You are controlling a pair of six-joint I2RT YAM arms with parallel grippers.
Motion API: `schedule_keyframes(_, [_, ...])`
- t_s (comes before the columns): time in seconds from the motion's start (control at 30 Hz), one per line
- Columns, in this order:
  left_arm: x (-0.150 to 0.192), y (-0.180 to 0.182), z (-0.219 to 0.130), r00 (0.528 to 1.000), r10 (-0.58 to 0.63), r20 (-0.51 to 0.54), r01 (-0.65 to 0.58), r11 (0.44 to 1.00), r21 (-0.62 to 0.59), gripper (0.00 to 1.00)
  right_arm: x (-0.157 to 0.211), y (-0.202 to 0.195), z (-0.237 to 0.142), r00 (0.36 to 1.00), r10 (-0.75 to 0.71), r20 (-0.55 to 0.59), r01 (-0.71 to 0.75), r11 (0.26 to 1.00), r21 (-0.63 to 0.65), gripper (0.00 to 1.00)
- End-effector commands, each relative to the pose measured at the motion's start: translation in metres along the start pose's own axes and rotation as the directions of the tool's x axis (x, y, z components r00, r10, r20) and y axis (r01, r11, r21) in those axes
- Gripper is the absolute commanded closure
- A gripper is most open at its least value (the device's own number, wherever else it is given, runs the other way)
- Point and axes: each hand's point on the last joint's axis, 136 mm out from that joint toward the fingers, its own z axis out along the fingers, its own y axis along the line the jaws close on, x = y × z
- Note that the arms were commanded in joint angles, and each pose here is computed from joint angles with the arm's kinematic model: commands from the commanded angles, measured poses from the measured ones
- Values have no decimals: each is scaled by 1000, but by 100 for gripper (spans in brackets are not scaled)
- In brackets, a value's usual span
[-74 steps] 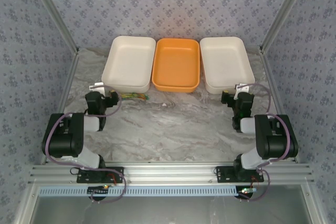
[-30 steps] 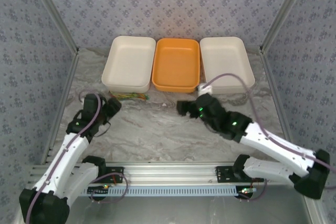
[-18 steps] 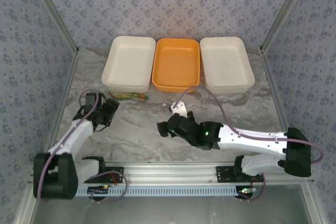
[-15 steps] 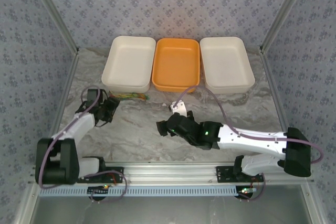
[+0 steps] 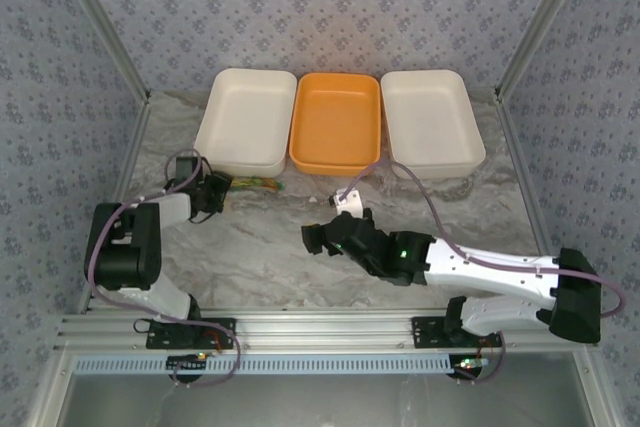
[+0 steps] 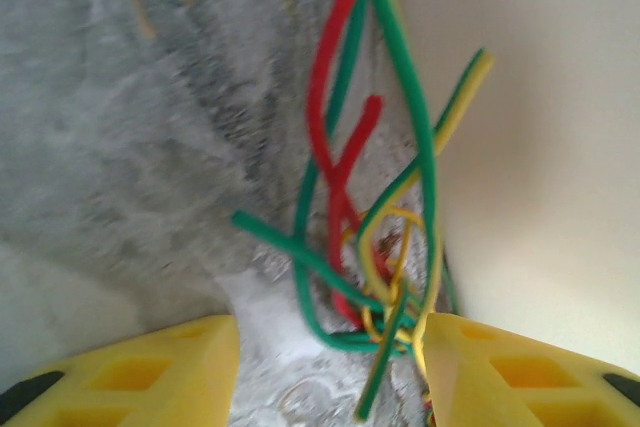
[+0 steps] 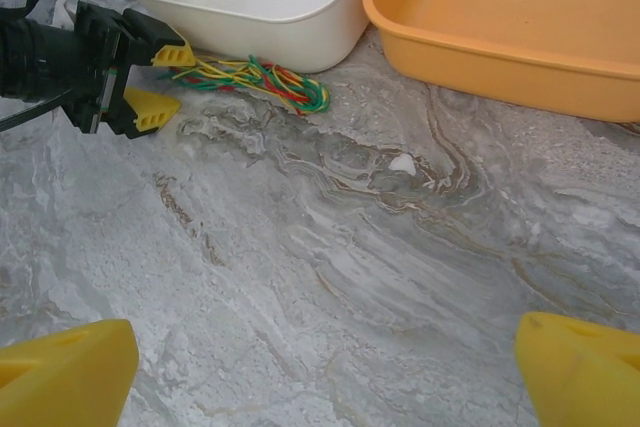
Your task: Untangle the cables
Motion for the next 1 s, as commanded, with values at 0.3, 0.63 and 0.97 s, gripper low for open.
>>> schedule_keyframes(0.3, [16, 1, -17, 1000, -1, 18, 0, 997, 81, 100, 12, -21, 16, 998, 62, -18, -62, 998, 15, 1])
schedule_keyframes(0.63, [53, 17, -101, 988, 150, 32, -150, 989, -14, 100, 45, 17, 82, 897, -436, -70, 422, 893, -154, 1])
schedule_keyframes(0.97, [74, -1, -120, 957, 283, -57, -278, 957, 81, 100, 55, 54, 134, 782, -611, -121, 571, 780, -256, 1])
